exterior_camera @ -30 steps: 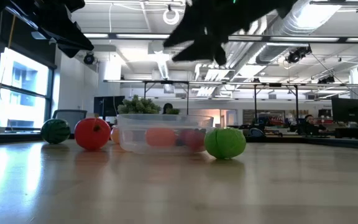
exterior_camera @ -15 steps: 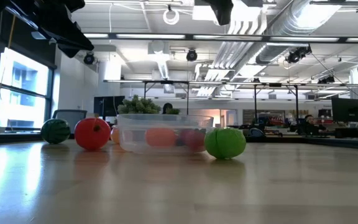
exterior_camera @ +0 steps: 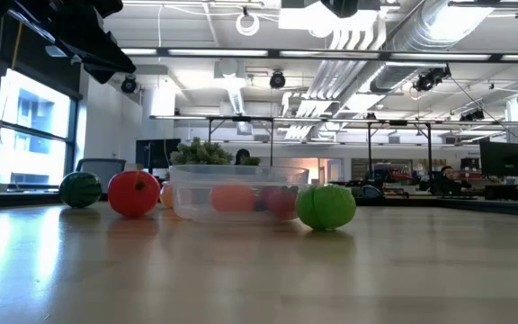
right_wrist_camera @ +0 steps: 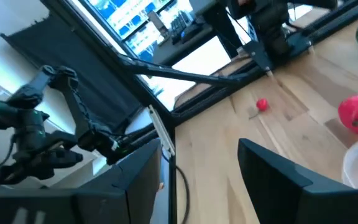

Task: Pick and placing Produce into tupperware
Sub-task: Put the cabbage into the transparent bin

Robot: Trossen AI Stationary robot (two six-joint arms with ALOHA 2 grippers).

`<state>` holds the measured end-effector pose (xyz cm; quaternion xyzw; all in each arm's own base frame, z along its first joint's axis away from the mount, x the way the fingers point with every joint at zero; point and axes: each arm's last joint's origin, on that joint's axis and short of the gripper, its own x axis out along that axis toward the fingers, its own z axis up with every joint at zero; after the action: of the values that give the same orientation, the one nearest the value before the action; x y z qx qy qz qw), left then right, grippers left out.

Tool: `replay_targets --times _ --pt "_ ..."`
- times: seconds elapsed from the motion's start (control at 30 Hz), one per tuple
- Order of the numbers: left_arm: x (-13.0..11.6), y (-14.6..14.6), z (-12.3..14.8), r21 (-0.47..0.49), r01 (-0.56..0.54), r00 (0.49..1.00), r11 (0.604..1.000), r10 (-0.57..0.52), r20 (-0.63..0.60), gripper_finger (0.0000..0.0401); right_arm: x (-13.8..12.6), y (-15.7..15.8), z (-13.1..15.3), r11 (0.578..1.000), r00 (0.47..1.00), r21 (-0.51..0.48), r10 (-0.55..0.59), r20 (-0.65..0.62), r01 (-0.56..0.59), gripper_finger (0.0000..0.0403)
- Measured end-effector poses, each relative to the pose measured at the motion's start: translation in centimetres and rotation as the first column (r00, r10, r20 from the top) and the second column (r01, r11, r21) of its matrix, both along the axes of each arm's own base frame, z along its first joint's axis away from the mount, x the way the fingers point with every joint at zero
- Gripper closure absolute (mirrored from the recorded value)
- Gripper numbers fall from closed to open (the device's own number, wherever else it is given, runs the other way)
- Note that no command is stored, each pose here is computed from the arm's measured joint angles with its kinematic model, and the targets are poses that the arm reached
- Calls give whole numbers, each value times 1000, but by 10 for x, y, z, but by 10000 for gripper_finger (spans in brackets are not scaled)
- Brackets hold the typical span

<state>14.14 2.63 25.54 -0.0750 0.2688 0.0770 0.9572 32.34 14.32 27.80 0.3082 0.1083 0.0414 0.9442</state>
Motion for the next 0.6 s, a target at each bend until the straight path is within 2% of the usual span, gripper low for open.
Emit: replay_targets --times 0.13,0.4,0.5,0.6 --pt "0 0 0 0 0 1000 1000 0 0 350 3 -5 2 1000 1000 -1 -9 21 9 197" --pt "0 0 0 0 0 1000 1000 0 0 350 12 -15 26 990 995 -134 -58 -82 46 197" --pt "0 0 0 0 0 1000 1000 0 0 350 12 -18 36 991 981 -94 -114 -160 100 197" --pt "0 0 0 0 0 1000 1000 0 0 350 10 -23 42 983 945 -2 -179 -275 186 197"
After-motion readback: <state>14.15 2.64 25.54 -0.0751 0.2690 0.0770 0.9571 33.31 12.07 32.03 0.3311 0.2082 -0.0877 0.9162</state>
